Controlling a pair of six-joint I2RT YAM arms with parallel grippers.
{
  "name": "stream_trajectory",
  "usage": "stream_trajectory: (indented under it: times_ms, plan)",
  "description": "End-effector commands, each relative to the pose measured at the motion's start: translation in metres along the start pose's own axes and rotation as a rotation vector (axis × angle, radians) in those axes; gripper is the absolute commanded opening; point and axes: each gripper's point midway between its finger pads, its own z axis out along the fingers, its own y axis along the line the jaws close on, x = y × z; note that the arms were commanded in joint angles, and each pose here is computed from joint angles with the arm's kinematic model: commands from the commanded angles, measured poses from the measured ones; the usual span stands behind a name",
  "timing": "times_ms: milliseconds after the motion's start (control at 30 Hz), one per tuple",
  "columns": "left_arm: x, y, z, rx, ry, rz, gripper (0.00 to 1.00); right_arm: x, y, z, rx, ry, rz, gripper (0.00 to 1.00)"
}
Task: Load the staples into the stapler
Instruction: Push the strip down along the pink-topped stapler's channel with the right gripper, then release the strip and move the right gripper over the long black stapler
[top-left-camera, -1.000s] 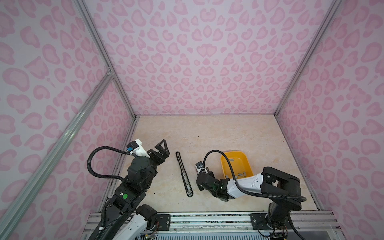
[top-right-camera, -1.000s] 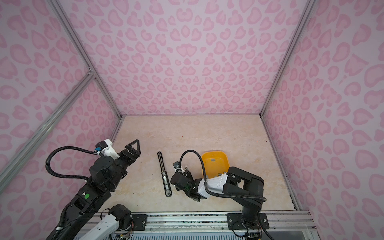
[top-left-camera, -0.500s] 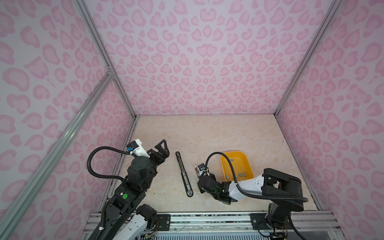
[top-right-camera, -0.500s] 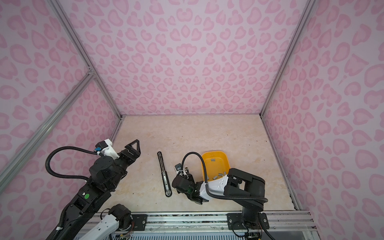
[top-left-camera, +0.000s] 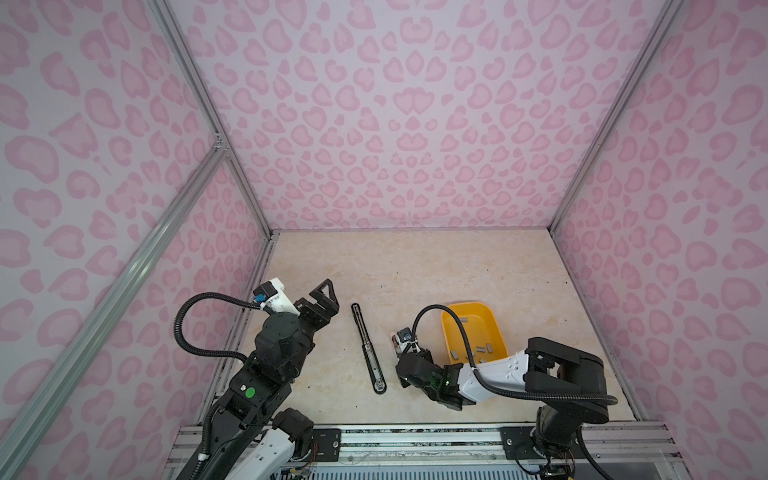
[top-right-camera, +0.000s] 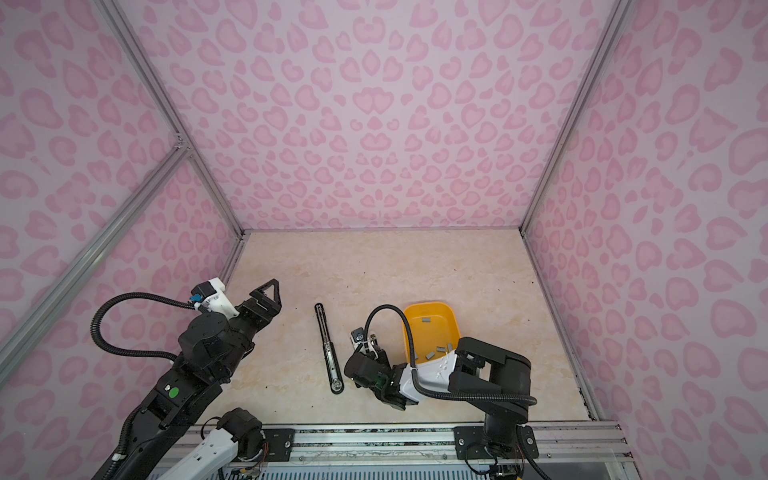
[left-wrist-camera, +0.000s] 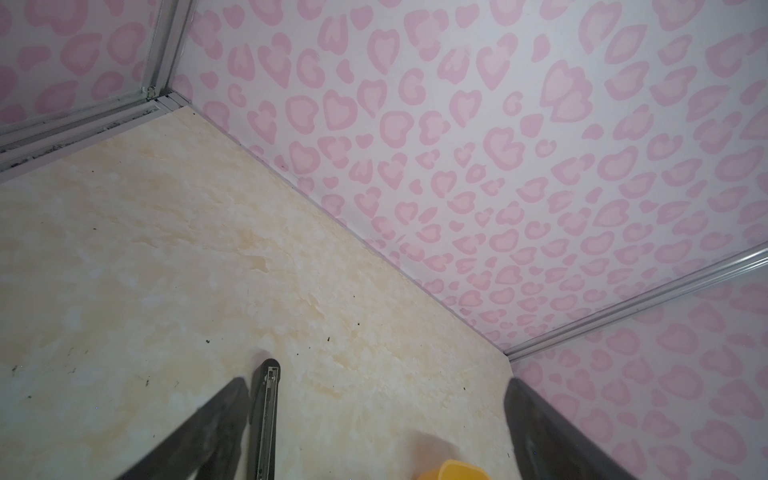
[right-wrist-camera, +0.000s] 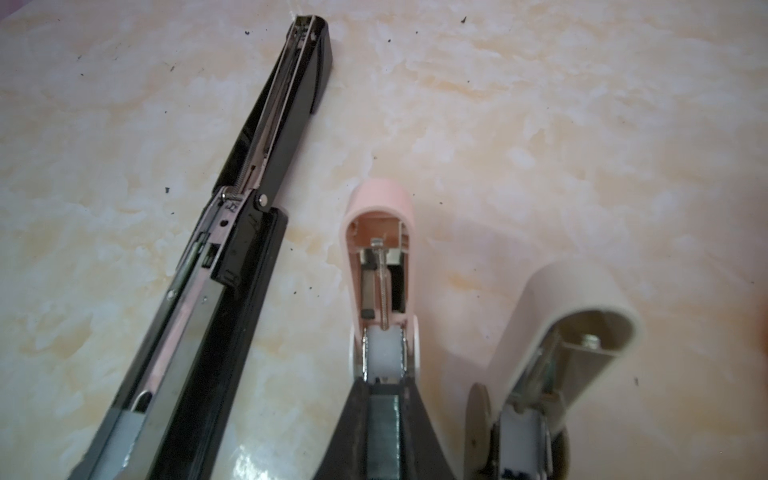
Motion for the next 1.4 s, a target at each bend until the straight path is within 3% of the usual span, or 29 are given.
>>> stream_trajectory:
  times_ms: [0, 133, 300, 600, 933, 1367]
  plan:
    - [-0.006, -0.005, 0.000, 0.019, -0.023, -0.018, 0.97, 0.000, -0.003, -0.001, 0.011, -0.008, 0.007, 0.23]
    - [-0.006, -0.005, -0.001, 0.020, -0.024, -0.018, 0.97, -0.003, -0.003, -0.004, 0.007, -0.014, 0.017, 0.32]
    - [-0.006, -0.005, -0.001, 0.021, -0.024, -0.020, 0.97, -0.010, -0.002, -0.011, -0.007, -0.030, 0.029, 0.33]
    - [-0.005, -0.005, 0.000, 0.021, -0.021, -0.019, 0.97, -0.008, -0.007, -0.005, 0.030, -0.010, 0.026, 0.21]
    - [-0.005, -0.006, 0.000, 0.023, -0.020, -0.020, 0.97, 0.003, -0.013, 0.007, 0.060, 0.033, 0.030, 0.16]
    - [-0.002, -0.003, 0.001, 0.012, -0.014, -0.014, 0.97, 0.004, -0.018, -0.005, 0.059, 0.032, 0.045, 0.13]
